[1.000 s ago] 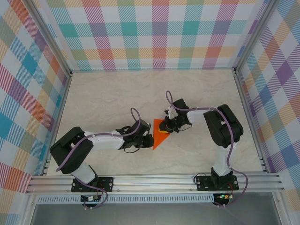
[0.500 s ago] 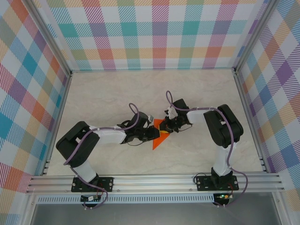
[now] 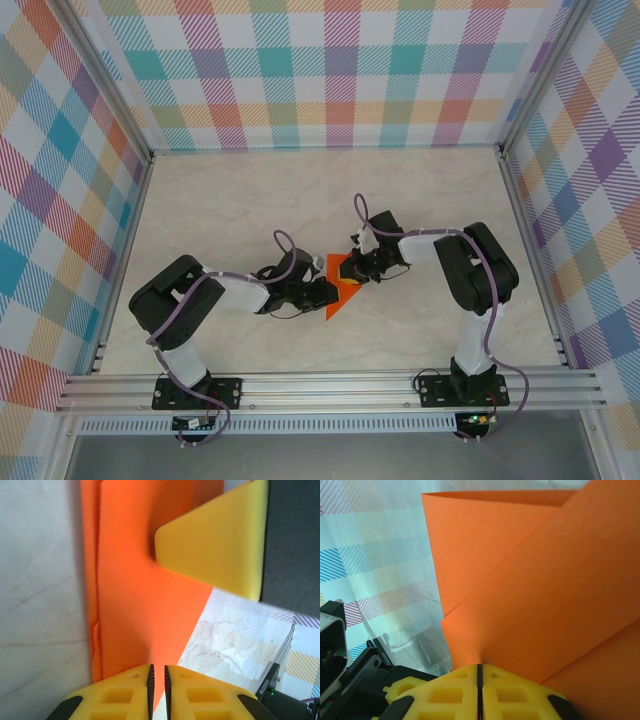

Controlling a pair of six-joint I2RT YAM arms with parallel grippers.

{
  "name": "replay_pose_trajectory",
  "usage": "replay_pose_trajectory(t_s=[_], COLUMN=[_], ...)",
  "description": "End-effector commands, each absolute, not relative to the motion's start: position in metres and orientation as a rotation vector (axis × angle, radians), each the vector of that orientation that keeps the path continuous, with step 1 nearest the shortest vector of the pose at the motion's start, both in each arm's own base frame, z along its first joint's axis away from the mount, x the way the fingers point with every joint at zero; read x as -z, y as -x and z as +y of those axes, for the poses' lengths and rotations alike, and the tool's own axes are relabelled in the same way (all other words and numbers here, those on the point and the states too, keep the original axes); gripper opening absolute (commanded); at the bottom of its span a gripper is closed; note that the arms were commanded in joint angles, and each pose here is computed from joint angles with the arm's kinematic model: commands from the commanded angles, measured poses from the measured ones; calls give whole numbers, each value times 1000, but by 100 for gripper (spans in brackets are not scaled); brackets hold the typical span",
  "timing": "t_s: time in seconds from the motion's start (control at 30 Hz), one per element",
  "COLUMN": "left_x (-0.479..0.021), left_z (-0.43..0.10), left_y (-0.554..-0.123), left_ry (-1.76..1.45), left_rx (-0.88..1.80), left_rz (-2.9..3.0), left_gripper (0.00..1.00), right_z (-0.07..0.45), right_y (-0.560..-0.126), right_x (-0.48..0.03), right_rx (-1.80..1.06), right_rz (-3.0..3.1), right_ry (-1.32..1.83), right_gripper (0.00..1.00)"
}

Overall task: Fold a paper plane with a square sheet of paper (pick it up from the middle)
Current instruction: Fourth fold the wing at the center of the table.

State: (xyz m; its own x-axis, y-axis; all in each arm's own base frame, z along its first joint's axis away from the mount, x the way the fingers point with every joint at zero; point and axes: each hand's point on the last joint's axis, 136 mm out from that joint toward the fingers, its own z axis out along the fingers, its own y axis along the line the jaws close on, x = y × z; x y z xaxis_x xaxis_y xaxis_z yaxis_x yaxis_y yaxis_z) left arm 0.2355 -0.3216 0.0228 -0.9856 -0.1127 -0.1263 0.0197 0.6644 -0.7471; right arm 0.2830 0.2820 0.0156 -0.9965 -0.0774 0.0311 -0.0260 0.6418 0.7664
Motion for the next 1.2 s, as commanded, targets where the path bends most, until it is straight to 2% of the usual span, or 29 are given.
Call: replay_pose_trajectory(t_s=[0.0, 0.13, 0.53, 0.83, 0.93, 1.17], left_x=[2, -5, -62, -29, -9, 13], left_z=[-294, -290, -324, -332, -316, -285], left_y=[-206, -203, -223, -200, -192, -173], left_ry=[81, 51, -7, -74, -49, 20], left_rx=[1104, 1094, 1311, 1335, 1201, 1075], left_rz=[2862, 2858, 2662, 2797, 2871, 2938], left_gripper=[17, 18, 19, 20, 20, 19], right_z=[253, 253, 250, 250, 250, 249], right_y=[-267, -267, -265, -265, -264, -264], right_x=[42, 44, 47, 50, 50, 50], right_rx=[999, 991, 977, 969, 968, 961], right_rz=[-2849, -2849, -2849, -2846, -2846, -2849], right_ry=[32, 36, 49, 53, 53, 51], right_gripper=[9, 9, 9, 9, 9, 9])
